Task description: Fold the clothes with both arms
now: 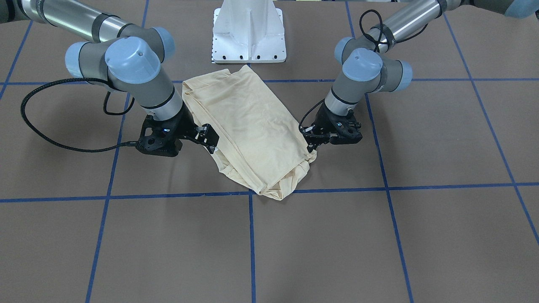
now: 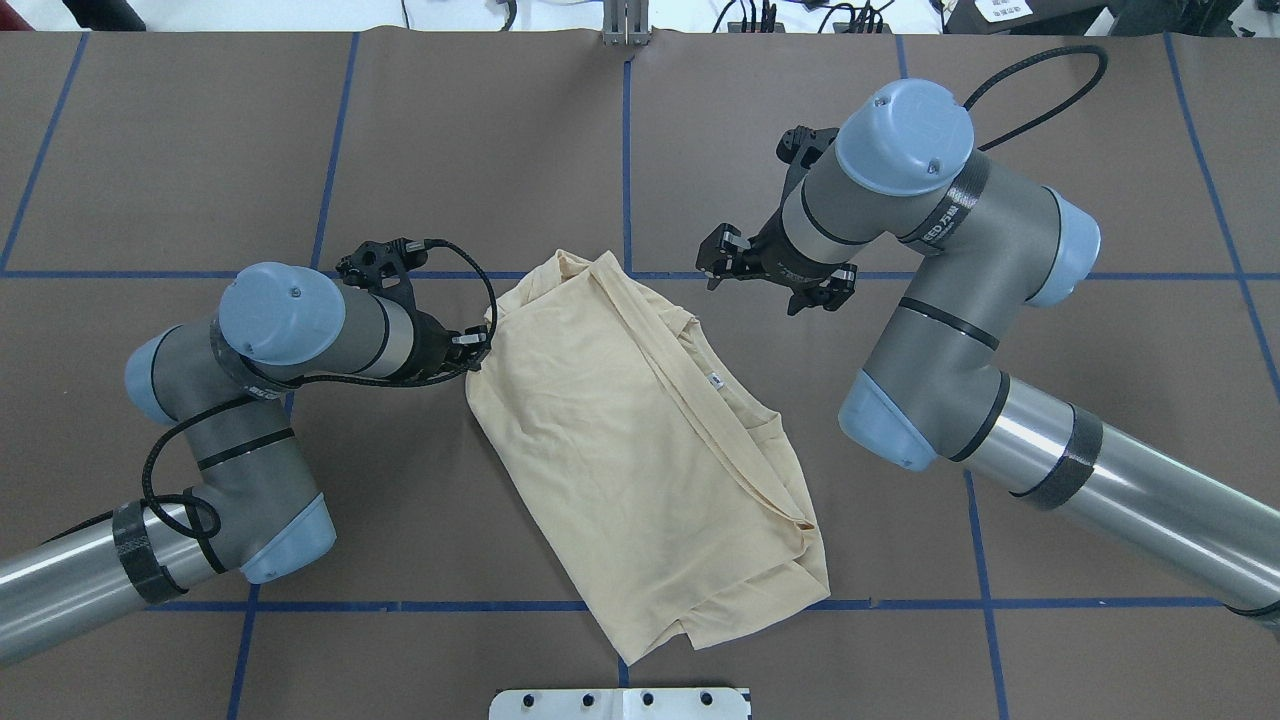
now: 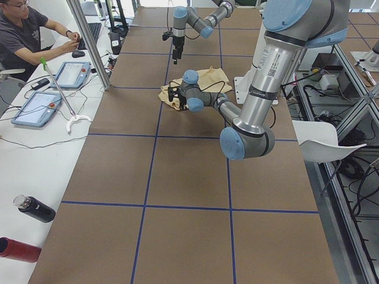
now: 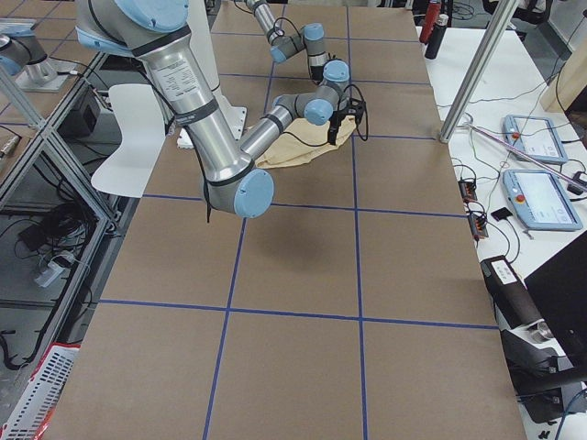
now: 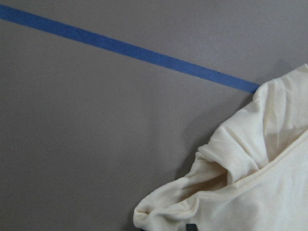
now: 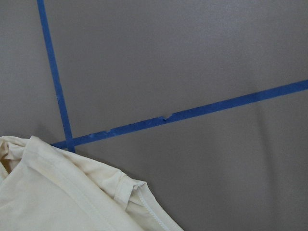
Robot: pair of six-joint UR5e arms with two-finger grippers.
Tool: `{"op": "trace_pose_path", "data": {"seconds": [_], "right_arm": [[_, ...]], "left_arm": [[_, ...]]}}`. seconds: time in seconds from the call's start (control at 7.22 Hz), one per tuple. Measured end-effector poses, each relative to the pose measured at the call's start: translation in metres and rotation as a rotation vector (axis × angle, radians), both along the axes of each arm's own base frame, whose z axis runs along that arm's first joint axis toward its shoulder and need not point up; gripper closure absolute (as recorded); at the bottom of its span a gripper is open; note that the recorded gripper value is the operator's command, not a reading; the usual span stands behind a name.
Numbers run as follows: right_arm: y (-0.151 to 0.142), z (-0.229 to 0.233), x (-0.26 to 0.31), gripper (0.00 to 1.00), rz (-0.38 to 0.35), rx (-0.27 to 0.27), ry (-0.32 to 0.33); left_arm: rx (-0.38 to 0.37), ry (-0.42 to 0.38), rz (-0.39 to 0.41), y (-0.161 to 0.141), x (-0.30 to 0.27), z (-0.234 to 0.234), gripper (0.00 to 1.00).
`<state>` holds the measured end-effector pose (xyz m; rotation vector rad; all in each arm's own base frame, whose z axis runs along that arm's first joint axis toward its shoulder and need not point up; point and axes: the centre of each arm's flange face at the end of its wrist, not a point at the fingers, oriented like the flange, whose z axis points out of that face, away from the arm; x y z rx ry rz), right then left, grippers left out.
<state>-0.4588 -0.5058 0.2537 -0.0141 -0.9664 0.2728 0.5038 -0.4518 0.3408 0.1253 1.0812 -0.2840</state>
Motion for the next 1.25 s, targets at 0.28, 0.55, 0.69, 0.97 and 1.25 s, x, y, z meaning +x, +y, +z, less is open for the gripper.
{"op": "trace_pose_path", "data": {"seconds": [0.28,0.55,0.69,0.97,1.25], "right_arm": [[-0.001,0.002,0.000,0.00,0.001,-0.002,0.002],[-0.001,0.003,0.000,0.00,0.002,-0.002,0.002],[0.000,0.005,0.001,0.00,0.003,-0.002,0.003],[0.002,0.007,-0.001,0.00,0.004,-0.002,0.007],[0.005,0.008,-0.005,0.00,0.005,0.003,0.013]], "left_arm": [[-0.006,0.005,-0.014,-0.008,-0.005,-0.005,1.00],[-0.010,0.008,-0.042,-0.023,-0.012,-0.017,1.00],[-0.015,0.001,-0.059,-0.033,-0.014,-0.025,1.00],[-0.011,-0.014,-0.102,-0.060,-0.005,-0.044,1.00],[-0.003,-0.038,-0.147,-0.095,0.017,-0.058,1.00]]}}
